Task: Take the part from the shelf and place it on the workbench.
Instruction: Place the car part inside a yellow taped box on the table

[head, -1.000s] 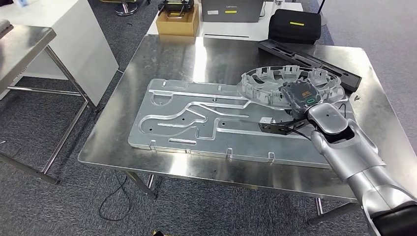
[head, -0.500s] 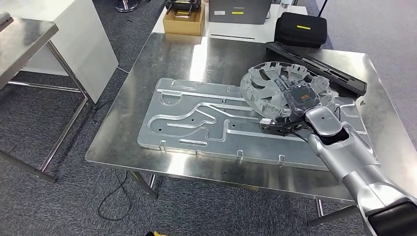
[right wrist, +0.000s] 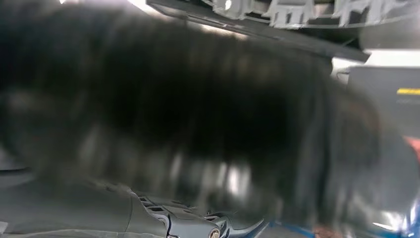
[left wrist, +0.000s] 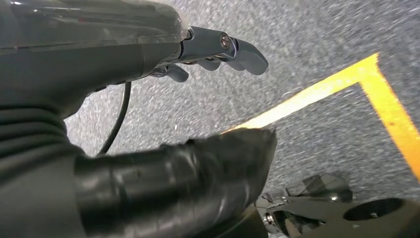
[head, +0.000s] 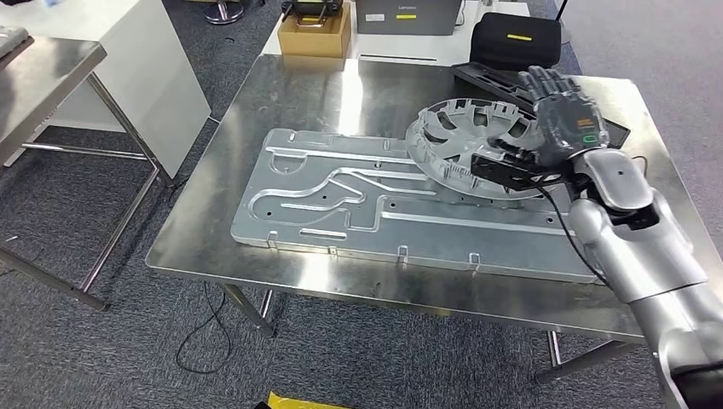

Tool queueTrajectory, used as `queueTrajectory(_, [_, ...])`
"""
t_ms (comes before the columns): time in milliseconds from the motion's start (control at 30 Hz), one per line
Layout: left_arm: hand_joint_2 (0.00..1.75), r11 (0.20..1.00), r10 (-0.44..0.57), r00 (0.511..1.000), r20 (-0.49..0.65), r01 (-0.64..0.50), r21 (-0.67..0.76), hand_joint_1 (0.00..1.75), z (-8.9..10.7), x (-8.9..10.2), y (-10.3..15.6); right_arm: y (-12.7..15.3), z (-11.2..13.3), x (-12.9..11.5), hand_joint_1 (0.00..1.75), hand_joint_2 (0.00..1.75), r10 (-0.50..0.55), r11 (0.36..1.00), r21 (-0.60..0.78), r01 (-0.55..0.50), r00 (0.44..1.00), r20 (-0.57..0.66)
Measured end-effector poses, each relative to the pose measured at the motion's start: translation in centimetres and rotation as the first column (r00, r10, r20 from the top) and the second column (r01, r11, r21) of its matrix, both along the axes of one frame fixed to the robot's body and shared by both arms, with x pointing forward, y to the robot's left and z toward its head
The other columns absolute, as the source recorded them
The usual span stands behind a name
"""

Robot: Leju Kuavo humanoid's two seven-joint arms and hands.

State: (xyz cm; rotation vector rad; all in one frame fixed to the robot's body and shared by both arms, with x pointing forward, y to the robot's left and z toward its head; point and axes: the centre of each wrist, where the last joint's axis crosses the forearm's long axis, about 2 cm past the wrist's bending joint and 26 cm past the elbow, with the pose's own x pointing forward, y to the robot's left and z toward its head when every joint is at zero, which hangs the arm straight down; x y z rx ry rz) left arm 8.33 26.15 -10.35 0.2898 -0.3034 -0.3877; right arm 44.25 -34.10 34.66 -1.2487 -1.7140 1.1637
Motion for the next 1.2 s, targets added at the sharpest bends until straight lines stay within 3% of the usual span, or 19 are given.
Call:
queueTrajectory(233, [0.0, 0.999, 0.04, 0.999, -0.007, -0.04, -0.005, 0.0, -0.2, -1.2, 0.3, -7.7, 2.2, -4.3, 0.0, 0.0, -0.074, 0.994, 0.088, 0.064, 0.991, 0.111])
queueTrajectory(467, [0.0, 0.998, 0.064, 0.998, -0.002, -0.064, -0.003, 0.0, -0.3, -1.6, 0.5, -12.7, 0.3, -9.4, 0.0, 0.0, -0.161, 0.985, 0.081, 0.149, 0.973, 0.167])
queueTrajectory(600, [0.0, 0.996, 0.087, 0.996, -0.003, -0.087, -0.003, 0.0, -0.4, -2.0, 0.5, -14.2, -3.6, -13.7, 0.0, 0.0, -0.189, 0.982, 0.068, 0.177, 0.954, 0.234])
queueTrajectory(733, [0.0, 0.994, 0.109, 0.994, -0.02, -0.109, 0.006, 0.0, -0.4, -2.6, 0.5, -14.8, -7.8, -19.7, 0.0, 0.0, -0.229, 0.973, 0.065, 0.22, 0.915, 0.332])
queueTrajectory(833, [0.0, 0.992, 0.128, 0.991, -0.037, -0.127, 0.01, 0.0, -0.5, -3.1, 0.4, -14.7, -11.1, -23.4, 0.0, 0.0, -0.275, 0.961, 0.07, 0.267, 0.906, 0.321])
queueTrajectory(1033, [0.0, 0.988, 0.158, 0.987, -0.039, -0.157, 0.011, 0.0, -0.5, -3.1, 0.4, -14.2, -18.8, -29.2, 0.0, 0.0, -0.447, 0.893, 0.128, 0.431, 0.884, 0.14])
queueTrajectory(1200, [0.0, 0.986, 0.167, 0.986, -0.028, -0.166, 0.019, 0.0, -0.4, -2.6, 0.6, -14.5, -27.9, -33.0, 0.0, 0.0, -0.624, 0.744, 0.214, 0.633, 0.772, -0.116])
